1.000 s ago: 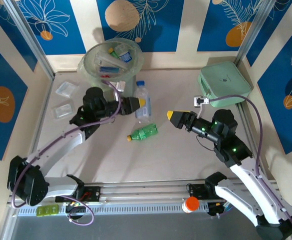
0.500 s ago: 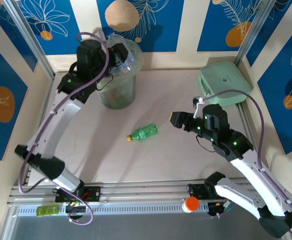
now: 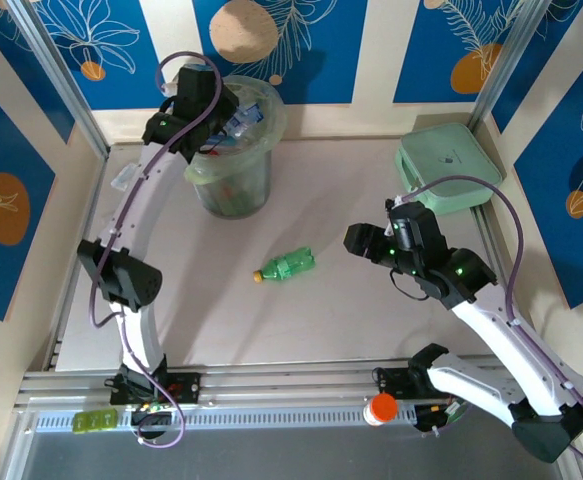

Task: Put the plastic bottles in the bin

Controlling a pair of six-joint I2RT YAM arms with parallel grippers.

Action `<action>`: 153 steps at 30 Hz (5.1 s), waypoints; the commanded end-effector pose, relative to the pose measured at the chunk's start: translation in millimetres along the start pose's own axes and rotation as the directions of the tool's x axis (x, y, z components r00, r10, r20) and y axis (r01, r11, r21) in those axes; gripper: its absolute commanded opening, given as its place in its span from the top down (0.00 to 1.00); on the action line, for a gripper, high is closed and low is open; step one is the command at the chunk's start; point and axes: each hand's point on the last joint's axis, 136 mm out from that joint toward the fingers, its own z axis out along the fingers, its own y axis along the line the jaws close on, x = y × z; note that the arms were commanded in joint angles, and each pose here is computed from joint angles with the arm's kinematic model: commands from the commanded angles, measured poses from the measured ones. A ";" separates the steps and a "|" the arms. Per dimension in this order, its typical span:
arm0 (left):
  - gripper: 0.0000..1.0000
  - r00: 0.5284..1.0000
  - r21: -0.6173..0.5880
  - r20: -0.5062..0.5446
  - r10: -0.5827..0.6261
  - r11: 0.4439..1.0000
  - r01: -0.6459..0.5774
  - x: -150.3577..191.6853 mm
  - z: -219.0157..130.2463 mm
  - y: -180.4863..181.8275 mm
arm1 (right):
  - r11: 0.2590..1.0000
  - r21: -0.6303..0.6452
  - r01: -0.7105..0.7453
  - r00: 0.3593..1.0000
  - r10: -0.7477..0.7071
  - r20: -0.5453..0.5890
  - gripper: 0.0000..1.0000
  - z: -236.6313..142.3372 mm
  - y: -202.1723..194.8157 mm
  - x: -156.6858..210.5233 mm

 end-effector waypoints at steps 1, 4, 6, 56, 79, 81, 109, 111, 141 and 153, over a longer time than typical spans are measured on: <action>0.52 0.999 0.063 -0.019 -0.032 0.997 0.033 -1.2 11.7 -12.9 | 1.000 -0.016 0.019 1.000 -0.019 -0.013 0.32 3.3 3.1 2.9; 0.44 0.998 0.115 -0.058 -0.032 0.993 0.039 4.9 26.4 -20.8 | 0.999 -0.042 0.035 0.999 -0.036 -0.014 0.33 3.9 8.6 2.5; 0.35 0.997 0.144 -0.080 -0.018 0.989 0.030 6.9 28.9 -26.7 | 0.999 -0.040 0.037 0.999 -0.037 -0.014 0.33 4.3 8.8 2.5; 0.46 0.979 0.404 0.092 0.180 0.892 -0.202 -48.1 -38.4 -66.7 | 0.999 -0.034 0.033 0.996 -0.035 -0.080 0.37 52.8 40.3 2.0; 0.44 0.963 0.001 -0.115 0.245 0.969 -0.247 108.6 -172.1 164.9 | 0.761 0.338 -0.554 0.739 0.636 -0.221 0.11 169.5 25.7 43.6; 0.44 0.961 -0.009 -0.109 0.253 0.967 -0.256 110.1 -179.1 176.7 | 0.724 0.388 -0.570 0.708 0.673 -0.216 0.11 176.7 22.6 51.4; 0.27 0.909 0.145 -0.105 0.404 0.910 -0.388 122.8 -204.9 159.9 | 0.755 0.365 -0.545 0.694 0.650 -0.308 0.51 215.9 19.2 94.4; 0.21 0.873 0.289 -0.140 0.466 0.863 -0.415 142.2 -204.3 140.0 | 0.798 0.302 -0.521 0.731 0.600 -0.324 0.52 203.1 31.1 81.5; 0.05 0.594 0.893 -0.303 0.745 0.439 -0.095 269.7 -261.5 35.8 | 0.850 -0.520 -0.087 0.994 0.040 -0.101 0.51 5.3 135.6 26.1; 0.38 0.558 0.917 -0.312 0.769 0.397 -0.034 282.1 -270.2 31.1 | 0.826 -0.561 -0.057 0.995 0.004 -0.095 0.49 -2.2 138.7 35.9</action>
